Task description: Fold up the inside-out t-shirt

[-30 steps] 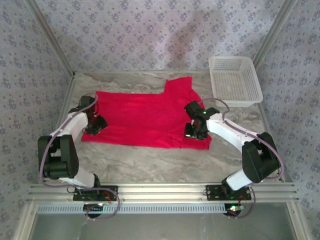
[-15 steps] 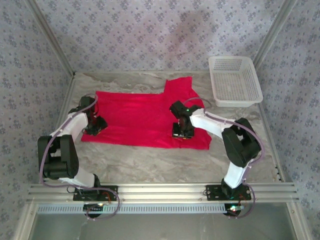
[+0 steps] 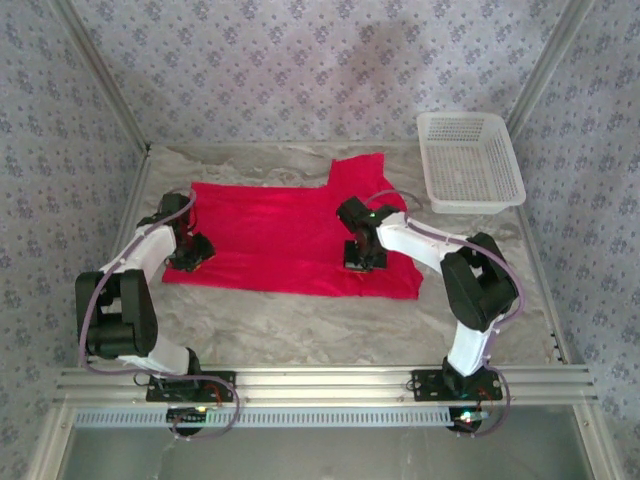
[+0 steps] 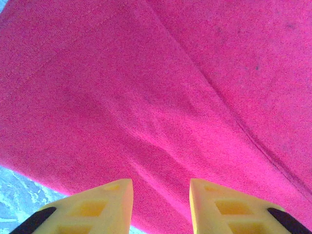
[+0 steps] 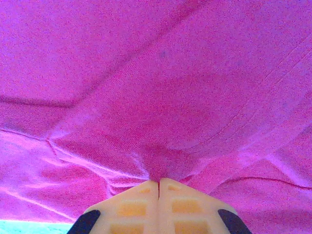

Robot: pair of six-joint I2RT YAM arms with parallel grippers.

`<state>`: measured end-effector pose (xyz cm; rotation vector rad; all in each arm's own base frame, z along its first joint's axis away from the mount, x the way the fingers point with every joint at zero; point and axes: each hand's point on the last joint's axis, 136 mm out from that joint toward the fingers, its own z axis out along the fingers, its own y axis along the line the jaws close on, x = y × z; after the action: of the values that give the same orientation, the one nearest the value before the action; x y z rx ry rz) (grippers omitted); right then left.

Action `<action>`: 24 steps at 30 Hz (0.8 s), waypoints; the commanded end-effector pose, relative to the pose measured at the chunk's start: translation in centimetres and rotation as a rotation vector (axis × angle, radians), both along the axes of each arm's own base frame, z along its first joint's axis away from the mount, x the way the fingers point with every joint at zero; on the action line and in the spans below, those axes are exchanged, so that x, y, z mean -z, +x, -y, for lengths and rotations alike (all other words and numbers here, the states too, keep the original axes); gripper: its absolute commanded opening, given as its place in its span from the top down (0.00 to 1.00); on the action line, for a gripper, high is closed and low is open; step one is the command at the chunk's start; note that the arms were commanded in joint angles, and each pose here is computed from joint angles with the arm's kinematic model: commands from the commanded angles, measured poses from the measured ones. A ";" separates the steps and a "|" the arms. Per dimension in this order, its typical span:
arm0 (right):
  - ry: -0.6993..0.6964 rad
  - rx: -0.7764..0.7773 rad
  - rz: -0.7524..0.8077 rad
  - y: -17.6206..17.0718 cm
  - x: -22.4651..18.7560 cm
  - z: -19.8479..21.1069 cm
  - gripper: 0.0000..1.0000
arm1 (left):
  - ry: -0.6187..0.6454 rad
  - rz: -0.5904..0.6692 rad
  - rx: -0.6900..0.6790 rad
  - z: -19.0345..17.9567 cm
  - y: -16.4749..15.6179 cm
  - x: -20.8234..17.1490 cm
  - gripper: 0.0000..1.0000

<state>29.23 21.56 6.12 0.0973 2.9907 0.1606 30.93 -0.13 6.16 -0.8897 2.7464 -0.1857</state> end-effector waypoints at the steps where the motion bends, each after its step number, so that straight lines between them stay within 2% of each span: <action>1: -0.097 -0.011 0.086 1.6 -3.4 1.1 1.00 | 0.021 0.026 0.012 -0.4 0.2 -1.2 0.65; 4: -0.172 -0.092 0.143 4.2 -4.8 0.9 1.00 | 0.020 0.028 0.011 -0.4 0.2 -1.3 0.65; 9: -0.314 -0.268 0.223 10.0 -4.7 -0.9 0.98 | 0.002 0.015 0.015 0.0 -0.2 -0.9 0.65; 10: -0.328 -0.287 0.225 10.9 -4.6 -1.3 0.91 | -0.001 0.016 0.016 0.0 -0.1 -0.8 0.65; 11: -0.337 -0.300 0.216 11.7 -4.3 -1.7 0.80 | -0.005 0.014 0.019 0.1 -0.1 -0.7 0.65; 13: -0.346 -0.287 0.218 12.6 -5.0 -2.0 0.67 | -0.007 0.008 0.033 0.2 -0.1 -0.6 0.65; 17: -0.305 -0.229 0.256 10.9 -7.6 -1.3 0.56 | -0.007 0.006 0.047 0.3 0.1 -0.6 0.65; 20: -0.191 -0.177 0.252 7.7 -8.0 -0.8 0.56 | -0.044 0.012 0.047 0.8 0.3 -0.4 0.65; 24: 0.021 -0.122 0.159 2.1 -5.1 -0.9 0.61 | -0.148 0.023 0.034 1.7 0.9 0.5 0.65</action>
<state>34.12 21.22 11.78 -0.1973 2.7995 -0.0385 31.32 -1.09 6.16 -0.8584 2.7575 -0.2895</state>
